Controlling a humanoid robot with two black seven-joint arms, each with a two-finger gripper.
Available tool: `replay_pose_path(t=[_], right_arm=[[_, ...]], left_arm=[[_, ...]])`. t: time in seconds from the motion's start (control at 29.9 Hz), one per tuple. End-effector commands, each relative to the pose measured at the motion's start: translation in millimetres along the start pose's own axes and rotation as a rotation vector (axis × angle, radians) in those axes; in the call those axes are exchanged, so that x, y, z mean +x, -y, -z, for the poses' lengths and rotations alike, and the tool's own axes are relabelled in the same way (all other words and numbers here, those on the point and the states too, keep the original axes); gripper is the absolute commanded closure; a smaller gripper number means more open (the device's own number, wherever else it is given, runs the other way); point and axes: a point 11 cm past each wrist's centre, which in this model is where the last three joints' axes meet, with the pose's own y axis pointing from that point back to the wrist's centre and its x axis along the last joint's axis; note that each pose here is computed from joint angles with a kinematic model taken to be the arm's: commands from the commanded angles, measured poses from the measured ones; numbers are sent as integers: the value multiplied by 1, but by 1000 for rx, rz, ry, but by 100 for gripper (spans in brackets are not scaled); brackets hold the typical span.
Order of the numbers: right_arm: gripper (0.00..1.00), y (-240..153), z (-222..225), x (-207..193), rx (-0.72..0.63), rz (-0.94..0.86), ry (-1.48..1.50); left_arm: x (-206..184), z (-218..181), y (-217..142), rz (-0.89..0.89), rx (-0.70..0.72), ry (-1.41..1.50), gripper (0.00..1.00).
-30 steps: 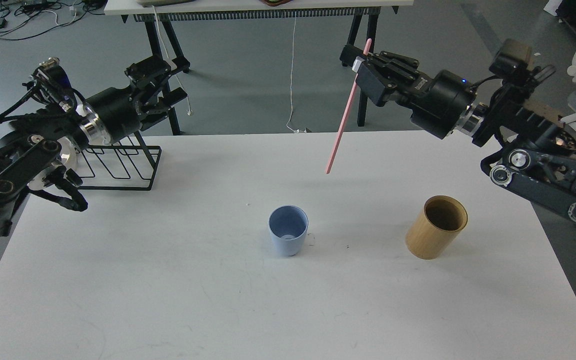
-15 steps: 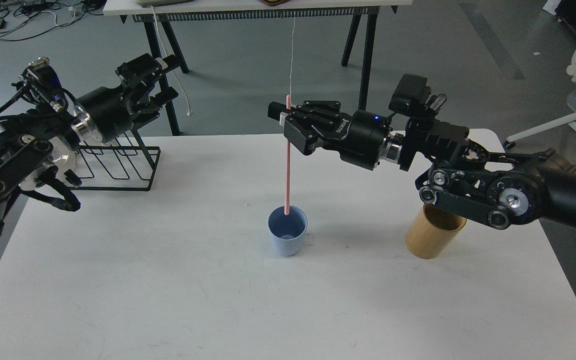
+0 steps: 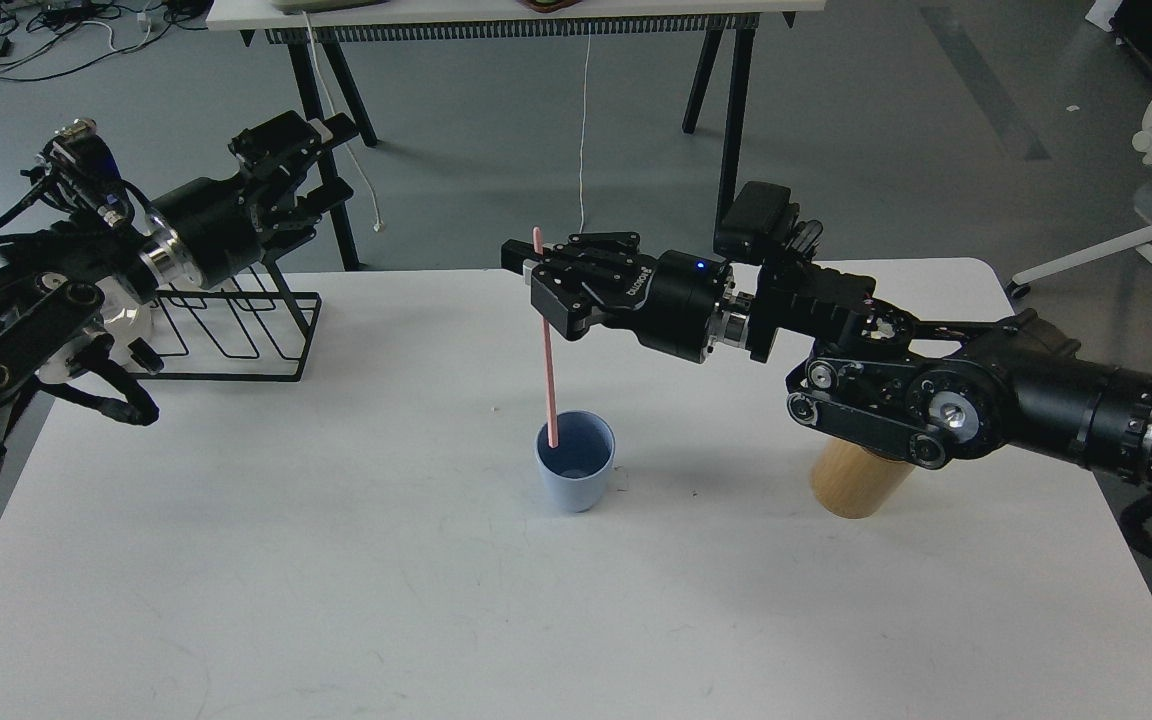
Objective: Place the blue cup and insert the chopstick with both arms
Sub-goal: 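Carry the pink straw over the blue cup and lower it in, then open the right gripper to release the straw into the blue cup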
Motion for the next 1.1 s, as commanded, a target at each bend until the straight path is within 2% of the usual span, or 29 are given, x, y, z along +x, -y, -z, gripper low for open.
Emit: replay_pose_path(t=[0.0, 0.4, 0.74, 1.07], right_arm=[[91, 0, 0, -1, 0, 1, 3], [84, -3, -2, 0, -6, -4, -5], [72, -6, -2, -4, -5, 3, -20], [68, -7, -2, -6, -3, 7, -25]], left_arm=[[0, 0, 0, -2, 1, 0, 10], [0, 1, 0, -1, 2, -1, 9], [0, 1, 0, -1, 2, -1, 9], [-1, 1, 1, 1, 0, -3, 9]])
